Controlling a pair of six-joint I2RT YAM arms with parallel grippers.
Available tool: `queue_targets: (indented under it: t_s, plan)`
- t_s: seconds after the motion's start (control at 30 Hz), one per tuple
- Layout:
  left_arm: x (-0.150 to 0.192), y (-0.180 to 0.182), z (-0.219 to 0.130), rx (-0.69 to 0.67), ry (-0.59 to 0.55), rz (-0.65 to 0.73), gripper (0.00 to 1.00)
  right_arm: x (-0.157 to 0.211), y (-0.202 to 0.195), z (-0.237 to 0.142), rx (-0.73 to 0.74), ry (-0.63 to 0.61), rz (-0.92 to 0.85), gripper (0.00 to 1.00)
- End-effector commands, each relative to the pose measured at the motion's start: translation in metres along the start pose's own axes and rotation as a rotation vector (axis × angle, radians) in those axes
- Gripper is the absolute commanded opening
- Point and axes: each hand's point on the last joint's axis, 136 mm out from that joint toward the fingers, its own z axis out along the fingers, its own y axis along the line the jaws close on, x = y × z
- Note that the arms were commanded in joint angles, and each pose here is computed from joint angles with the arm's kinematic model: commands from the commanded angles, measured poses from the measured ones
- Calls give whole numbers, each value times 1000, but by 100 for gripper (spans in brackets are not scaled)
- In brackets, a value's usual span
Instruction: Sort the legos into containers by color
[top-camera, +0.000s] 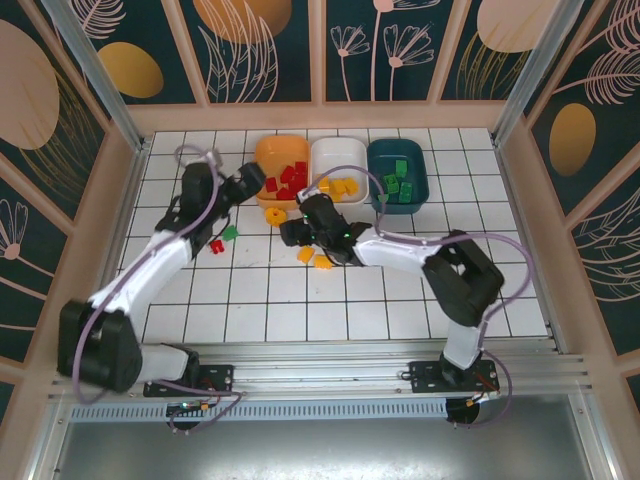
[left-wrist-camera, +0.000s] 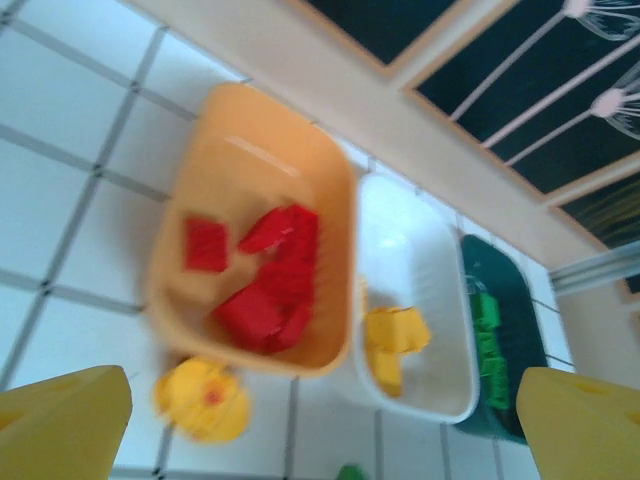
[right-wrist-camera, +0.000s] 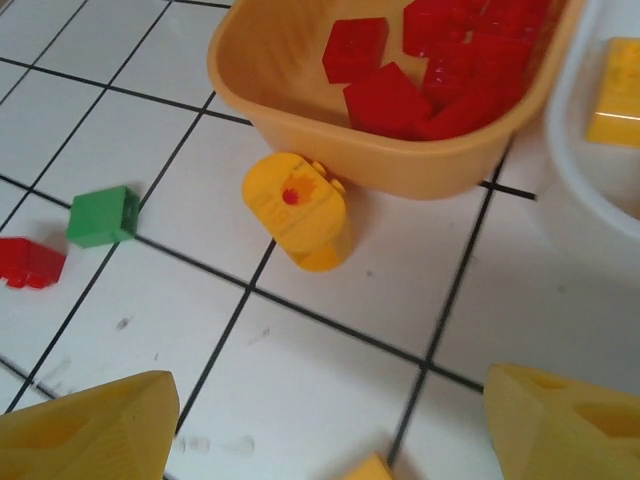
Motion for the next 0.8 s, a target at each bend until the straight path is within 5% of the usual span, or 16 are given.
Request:
queue_targets:
  t_s: [0.0, 0.23, 0.77]
  plan:
    - [17, 51, -17, -120, -14, -56, 98, -16, 9, 21, -31, 7, -3, 81]
    - [19, 66, -52, -185, -18, -4, 98, -9, 13, 66, -25, 86, -1, 81]
    - [19, 58, -41, -157, 16, -21, 99, 0, 4, 95, -20, 133, 38, 80]
